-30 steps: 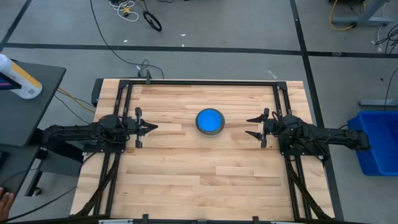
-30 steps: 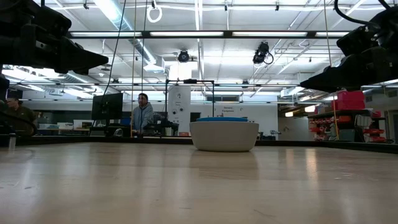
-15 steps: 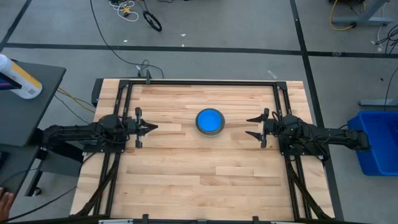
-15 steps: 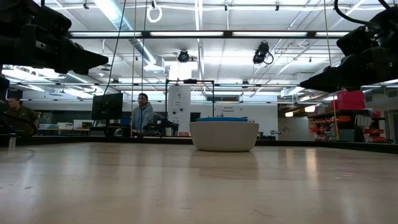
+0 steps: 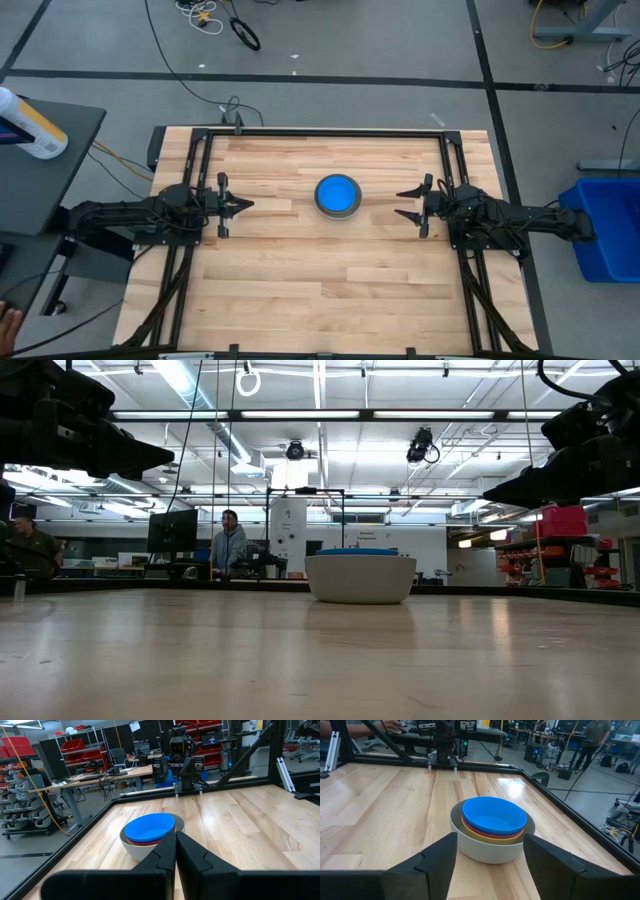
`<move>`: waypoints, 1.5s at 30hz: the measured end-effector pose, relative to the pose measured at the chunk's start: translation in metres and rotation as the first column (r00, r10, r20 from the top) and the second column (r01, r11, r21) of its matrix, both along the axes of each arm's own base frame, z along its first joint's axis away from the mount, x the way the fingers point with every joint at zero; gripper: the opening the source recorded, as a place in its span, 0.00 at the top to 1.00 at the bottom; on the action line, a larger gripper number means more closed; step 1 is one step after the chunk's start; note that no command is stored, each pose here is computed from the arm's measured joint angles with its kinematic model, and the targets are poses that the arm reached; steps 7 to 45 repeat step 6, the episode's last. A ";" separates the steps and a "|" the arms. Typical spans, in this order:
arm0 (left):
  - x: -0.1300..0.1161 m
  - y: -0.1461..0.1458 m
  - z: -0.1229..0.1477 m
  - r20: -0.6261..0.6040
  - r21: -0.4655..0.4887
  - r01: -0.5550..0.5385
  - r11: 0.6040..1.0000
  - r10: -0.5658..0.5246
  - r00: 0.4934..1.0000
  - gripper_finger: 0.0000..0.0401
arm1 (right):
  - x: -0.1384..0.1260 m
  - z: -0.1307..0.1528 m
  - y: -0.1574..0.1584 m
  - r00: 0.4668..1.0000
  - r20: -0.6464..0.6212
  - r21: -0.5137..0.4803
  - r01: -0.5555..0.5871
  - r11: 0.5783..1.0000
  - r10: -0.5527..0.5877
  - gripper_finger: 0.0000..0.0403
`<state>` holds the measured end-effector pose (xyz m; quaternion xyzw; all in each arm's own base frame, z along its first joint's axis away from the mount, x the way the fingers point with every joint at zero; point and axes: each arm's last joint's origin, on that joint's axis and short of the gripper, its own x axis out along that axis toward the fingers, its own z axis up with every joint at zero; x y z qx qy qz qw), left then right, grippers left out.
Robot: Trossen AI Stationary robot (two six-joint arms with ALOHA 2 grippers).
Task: Nest bowls inside each other
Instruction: Return to Home Position
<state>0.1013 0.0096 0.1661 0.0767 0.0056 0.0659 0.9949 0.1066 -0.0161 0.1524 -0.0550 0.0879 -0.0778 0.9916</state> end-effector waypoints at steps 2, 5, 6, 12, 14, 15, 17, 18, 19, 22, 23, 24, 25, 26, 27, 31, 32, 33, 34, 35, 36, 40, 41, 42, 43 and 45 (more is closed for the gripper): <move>0.000 0.000 0.000 0.000 0.000 0.000 1.000 0.000 1.000 0.96 | 0.000 0.000 0.000 1.000 0.000 0.000 0.000 1.000 0.000 0.42; 0.000 0.000 0.000 0.000 0.000 0.000 1.000 0.000 1.000 0.96 | 0.000 0.000 0.000 1.000 0.000 0.000 0.000 1.000 0.000 0.43; 0.000 0.000 0.000 0.000 0.000 0.000 1.000 0.000 1.000 0.96 | 0.000 0.000 0.000 1.000 0.000 0.000 0.000 1.000 0.000 0.43; 0.000 0.000 0.000 0.000 0.000 0.000 1.000 0.000 1.000 0.96 | 0.000 0.000 0.000 1.000 0.000 0.000 0.000 1.000 0.000 0.43; 0.000 0.000 0.000 0.000 0.000 0.000 1.000 0.000 1.000 0.96 | 0.000 0.000 0.000 1.000 0.000 0.000 0.000 1.000 0.000 0.43; 0.000 0.000 0.000 0.000 0.000 0.000 1.000 0.000 1.000 0.96 | 0.000 0.000 0.000 1.000 0.000 0.000 0.000 1.000 0.000 0.43; 0.000 0.000 0.000 0.000 0.000 0.000 1.000 0.000 1.000 0.96 | 0.000 0.000 0.000 1.000 0.000 0.000 0.000 1.000 0.000 0.43; 0.000 0.000 0.000 0.000 0.000 0.000 1.000 0.000 1.000 0.96 | 0.000 0.000 0.000 1.000 0.000 0.000 0.000 1.000 0.000 0.43; 0.000 0.000 0.000 0.000 0.000 0.000 1.000 0.000 1.000 0.96 | 0.000 0.000 0.000 1.000 0.000 0.000 0.000 1.000 0.000 0.43; 0.000 0.000 0.000 0.000 0.000 0.000 1.000 0.000 1.000 0.96 | 0.000 0.000 0.000 1.000 0.000 0.000 0.000 1.000 0.000 0.43; 0.000 0.000 0.000 0.000 0.000 0.000 1.000 0.000 1.000 0.96 | 0.000 0.000 0.000 1.000 0.000 0.000 0.000 1.000 0.000 0.43; 0.000 0.000 0.000 0.000 0.000 0.000 1.000 0.000 1.000 0.96 | 0.000 0.000 0.000 1.000 0.000 0.000 0.000 1.000 0.000 0.43; 0.000 0.000 0.000 0.000 0.000 0.000 1.000 0.000 1.000 0.96 | 0.000 0.000 0.000 1.000 0.000 0.000 0.000 1.000 0.000 0.43; 0.000 0.000 0.000 0.000 0.000 0.000 1.000 0.000 1.000 0.96 | 0.000 0.000 0.000 1.000 0.000 0.000 0.000 1.000 0.000 0.43; 0.000 0.000 0.000 0.000 0.000 0.000 1.000 0.000 1.000 0.96 | 0.000 0.000 0.000 1.000 0.000 0.000 0.000 1.000 0.000 0.43; 0.000 0.000 0.000 0.000 0.000 0.000 1.000 0.000 1.000 0.96 | 0.000 0.000 0.000 1.000 0.000 0.000 0.000 1.000 0.000 0.43; 0.000 0.000 0.000 0.000 0.000 0.000 1.000 0.000 1.000 0.96 | 0.000 0.000 0.000 1.000 0.000 0.000 0.000 1.000 0.000 0.43; 0.000 0.000 0.000 0.000 0.000 0.000 1.000 0.000 1.000 0.96 | 0.000 0.000 0.000 1.000 0.000 0.000 0.000 1.000 0.000 0.43; 0.000 0.000 0.000 0.000 0.000 0.000 1.000 0.000 1.000 0.96 | 0.000 0.000 0.000 1.000 0.000 0.000 0.000 1.000 0.000 0.43; 0.000 0.000 0.000 0.000 0.000 0.000 1.000 0.000 1.000 0.96 | 0.000 0.000 0.000 1.000 0.000 0.000 0.000 1.000 0.000 0.43; 0.000 0.000 0.000 0.000 0.000 0.000 1.000 0.000 1.000 0.96 | 0.000 0.000 0.000 1.000 0.000 0.000 0.000 1.000 0.000 0.43; 0.000 0.000 0.000 0.000 0.000 0.000 1.000 0.000 1.000 0.96 | 0.000 0.000 0.000 1.000 0.000 0.000 0.000 1.000 0.000 0.43; 0.000 0.000 0.000 0.000 0.000 0.000 1.000 0.000 1.000 0.96 | 0.000 0.000 0.000 1.000 0.000 0.000 0.000 1.000 0.000 0.43; 0.000 0.000 0.000 0.000 0.000 0.000 1.000 0.000 1.000 0.96 | 0.000 0.000 0.000 1.000 0.000 0.000 0.000 1.000 0.000 0.43; 0.000 0.000 0.000 0.000 0.000 0.000 1.000 0.000 1.000 0.96 | 0.000 0.000 0.000 1.000 0.000 0.000 0.000 1.000 0.000 0.43; 0.000 0.000 0.000 0.000 0.000 0.000 1.000 0.000 1.000 0.96 | 0.000 0.000 0.000 1.000 0.000 0.000 0.000 1.000 0.000 0.43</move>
